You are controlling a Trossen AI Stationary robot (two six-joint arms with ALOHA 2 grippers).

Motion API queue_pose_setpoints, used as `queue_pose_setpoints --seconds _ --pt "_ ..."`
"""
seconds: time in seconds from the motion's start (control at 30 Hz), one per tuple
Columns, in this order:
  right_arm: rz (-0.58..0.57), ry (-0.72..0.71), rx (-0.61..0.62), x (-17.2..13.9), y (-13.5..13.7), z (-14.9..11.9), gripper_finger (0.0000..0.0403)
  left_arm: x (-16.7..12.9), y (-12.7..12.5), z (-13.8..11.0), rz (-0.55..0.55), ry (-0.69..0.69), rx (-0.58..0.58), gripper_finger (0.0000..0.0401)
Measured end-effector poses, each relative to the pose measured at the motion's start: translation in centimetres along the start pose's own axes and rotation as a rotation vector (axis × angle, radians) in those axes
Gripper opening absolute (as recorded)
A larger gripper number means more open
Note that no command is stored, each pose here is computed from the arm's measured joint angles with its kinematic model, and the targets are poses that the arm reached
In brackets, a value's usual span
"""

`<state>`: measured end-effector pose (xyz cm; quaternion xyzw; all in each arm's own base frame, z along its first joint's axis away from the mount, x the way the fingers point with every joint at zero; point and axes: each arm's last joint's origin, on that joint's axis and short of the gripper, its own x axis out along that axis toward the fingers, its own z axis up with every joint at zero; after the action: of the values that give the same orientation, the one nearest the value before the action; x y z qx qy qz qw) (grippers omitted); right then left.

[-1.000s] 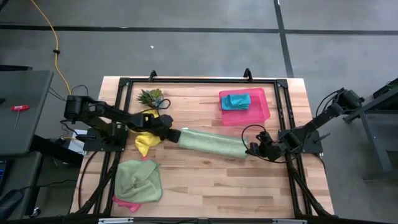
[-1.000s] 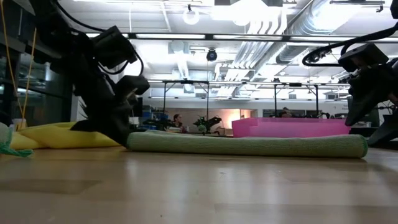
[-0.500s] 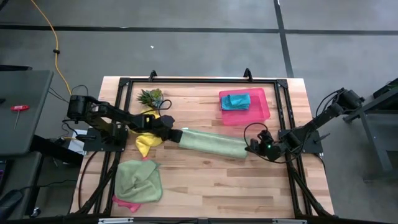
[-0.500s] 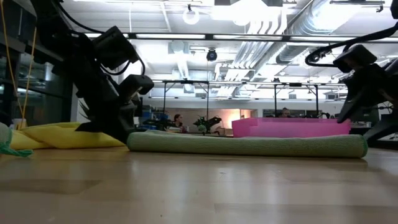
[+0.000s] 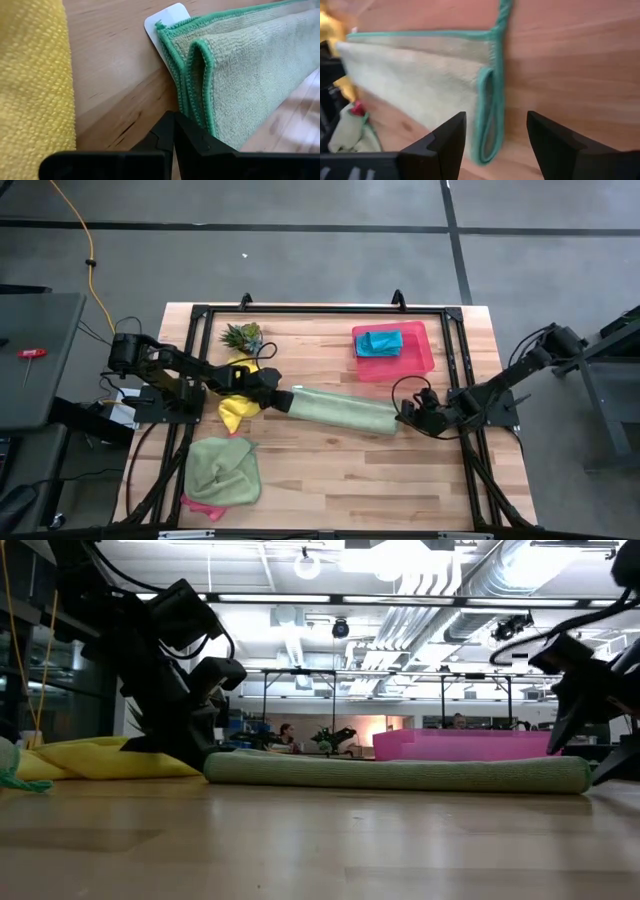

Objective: Fold microfiber towels
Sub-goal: Fold the right green microfiber cloth

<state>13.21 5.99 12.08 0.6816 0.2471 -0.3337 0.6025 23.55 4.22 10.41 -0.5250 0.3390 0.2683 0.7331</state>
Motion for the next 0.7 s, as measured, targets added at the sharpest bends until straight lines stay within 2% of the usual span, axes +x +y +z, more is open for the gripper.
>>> queue_pose_setpoints --seconds 0.13,0.33,0.7 --pt "-0.03 -0.014 0.031 0.8 0.0 0.1 0.0201 0.0 0.0 0.0 0.0 0.0 0.0 0.0" --pt "0.021 -0.013 0.045 1.8 0.5 -0.3 0.0201 0.0 0.0 0.0 0.002 0.0 -0.001 0.0" --pt "0.043 -0.012 0.085 2.7 0.8 -0.6 0.0201 0.0 0.0 0.0 0.006 -0.008 0.007 0.0"
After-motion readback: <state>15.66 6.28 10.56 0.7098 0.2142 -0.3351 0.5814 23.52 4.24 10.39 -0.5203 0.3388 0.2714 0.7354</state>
